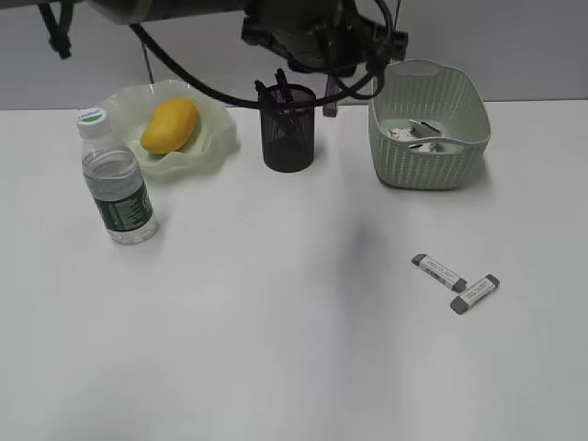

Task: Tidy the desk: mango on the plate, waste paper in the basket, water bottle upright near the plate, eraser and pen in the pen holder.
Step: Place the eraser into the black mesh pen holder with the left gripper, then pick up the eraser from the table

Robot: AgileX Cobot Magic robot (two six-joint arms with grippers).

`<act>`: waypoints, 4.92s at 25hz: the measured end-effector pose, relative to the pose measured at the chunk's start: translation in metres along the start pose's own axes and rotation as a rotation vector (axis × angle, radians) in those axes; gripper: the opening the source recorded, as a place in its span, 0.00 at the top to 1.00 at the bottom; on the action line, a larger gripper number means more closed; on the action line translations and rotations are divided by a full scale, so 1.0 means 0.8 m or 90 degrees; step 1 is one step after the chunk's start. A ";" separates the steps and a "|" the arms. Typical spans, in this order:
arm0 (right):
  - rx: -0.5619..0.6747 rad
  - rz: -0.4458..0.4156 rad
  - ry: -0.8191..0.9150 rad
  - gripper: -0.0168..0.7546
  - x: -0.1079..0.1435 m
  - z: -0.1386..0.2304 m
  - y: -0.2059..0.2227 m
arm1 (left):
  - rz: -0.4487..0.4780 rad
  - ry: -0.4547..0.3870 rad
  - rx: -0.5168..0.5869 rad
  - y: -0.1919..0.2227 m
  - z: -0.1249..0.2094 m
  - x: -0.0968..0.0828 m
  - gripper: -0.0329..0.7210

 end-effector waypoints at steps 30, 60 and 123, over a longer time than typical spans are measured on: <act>0.000 0.000 0.000 0.39 0.000 0.000 0.000 | 0.060 0.060 -0.152 0.137 -0.006 0.100 0.76; 0.000 0.000 0.000 0.40 0.000 0.000 0.000 | -0.002 0.060 -0.180 0.077 -0.056 0.129 0.27; 0.702 0.181 0.390 0.44 0.073 0.090 0.357 | -0.056 0.019 -0.011 -0.427 0.275 0.238 0.29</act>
Point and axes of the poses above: a point on each arm's last joint axis where the gripper is mounted, y pointing out along that axis toward the gripper, x along the wrist's bending axis when the last joint is at zero, z = x × y, the point moved 7 cm from there along y, pointing out along that axis toward the gripper, and after that the axes turned 4 degrees about y, right-handed, at the moved point
